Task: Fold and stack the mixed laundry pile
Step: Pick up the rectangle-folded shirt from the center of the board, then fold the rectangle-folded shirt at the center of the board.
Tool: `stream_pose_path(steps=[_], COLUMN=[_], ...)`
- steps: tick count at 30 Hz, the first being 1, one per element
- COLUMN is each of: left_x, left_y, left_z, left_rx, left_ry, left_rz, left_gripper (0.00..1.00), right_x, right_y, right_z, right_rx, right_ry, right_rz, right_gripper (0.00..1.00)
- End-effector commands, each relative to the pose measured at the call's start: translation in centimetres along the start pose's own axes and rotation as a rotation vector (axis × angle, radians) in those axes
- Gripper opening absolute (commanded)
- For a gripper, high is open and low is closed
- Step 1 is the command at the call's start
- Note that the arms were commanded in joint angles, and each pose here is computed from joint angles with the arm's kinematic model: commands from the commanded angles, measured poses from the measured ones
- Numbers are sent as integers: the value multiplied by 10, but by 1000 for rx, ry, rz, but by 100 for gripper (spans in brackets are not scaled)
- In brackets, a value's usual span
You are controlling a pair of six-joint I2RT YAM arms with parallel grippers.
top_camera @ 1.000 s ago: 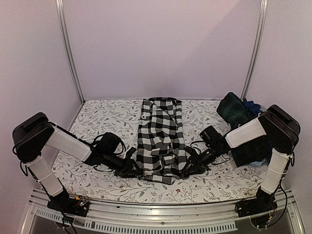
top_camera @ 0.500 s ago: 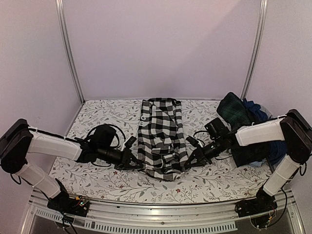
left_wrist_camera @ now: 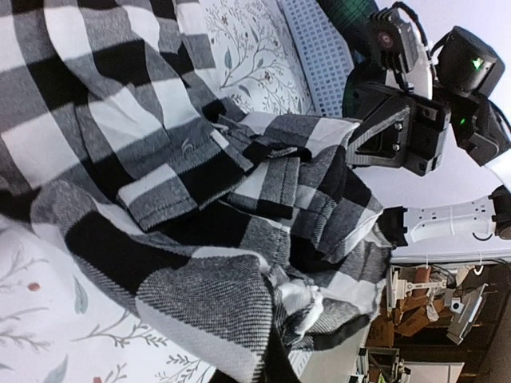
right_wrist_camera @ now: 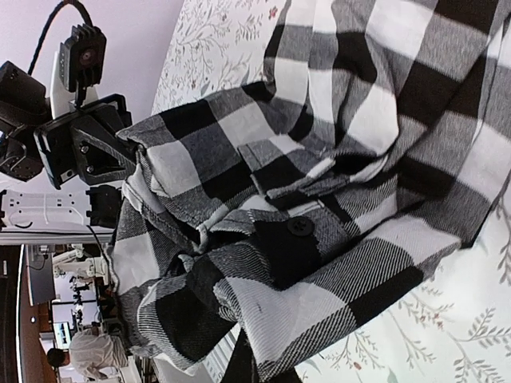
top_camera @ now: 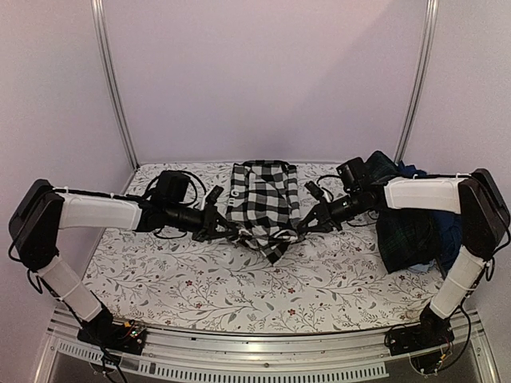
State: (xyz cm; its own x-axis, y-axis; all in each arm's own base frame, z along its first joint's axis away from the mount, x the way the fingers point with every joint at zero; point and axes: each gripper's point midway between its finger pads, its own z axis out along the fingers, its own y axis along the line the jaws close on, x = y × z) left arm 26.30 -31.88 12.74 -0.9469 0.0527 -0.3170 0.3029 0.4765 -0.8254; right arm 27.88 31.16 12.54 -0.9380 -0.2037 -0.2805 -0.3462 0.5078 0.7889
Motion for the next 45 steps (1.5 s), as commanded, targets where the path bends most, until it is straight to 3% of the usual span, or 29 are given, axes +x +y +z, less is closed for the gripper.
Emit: stream_pose_path(steps=[1,10,15,25,31,34,37,41,43,45], left_x=[-38,-138,-181,-222,-223,-223,-233,-241,-235,-220], left_y=[18,65,100,155,180,185,174,148,144,146], left_z=[2,6,18,35,46,44,31,-9,-29,-47], left_rx=[-23,-56,-78,-80,-125,-130,-147,-142,-158,-191], left_ry=[-29,-168,-185,-205,-184,-185,-204,-263,-279,-275], left_rz=[12,-10,-29,-74,-106,-123,-90,-56,-48,-41], left_gripper=[0,0,0,0,2,16,46,87,98,100], right_x=[-49,-149,-176,-210,-209,-210,-219,-230,-230,-218], right_y=[-8,-47,-83,-141,-165,-170,-159,-131,-112,-106], right_z=[-5,-7,16,45,53,51,35,1,-20,-29], right_rx=[19,46,65,115,133,142,125,111,108,111], right_ry=[-58,-173,-179,-224,-227,-234,-261,-311,-335,-329], right_rz=[-41,-38,9,45,87,103,100,71,42,40], right_gripper=[0,0,0,0,1,9,37,62,65,66])
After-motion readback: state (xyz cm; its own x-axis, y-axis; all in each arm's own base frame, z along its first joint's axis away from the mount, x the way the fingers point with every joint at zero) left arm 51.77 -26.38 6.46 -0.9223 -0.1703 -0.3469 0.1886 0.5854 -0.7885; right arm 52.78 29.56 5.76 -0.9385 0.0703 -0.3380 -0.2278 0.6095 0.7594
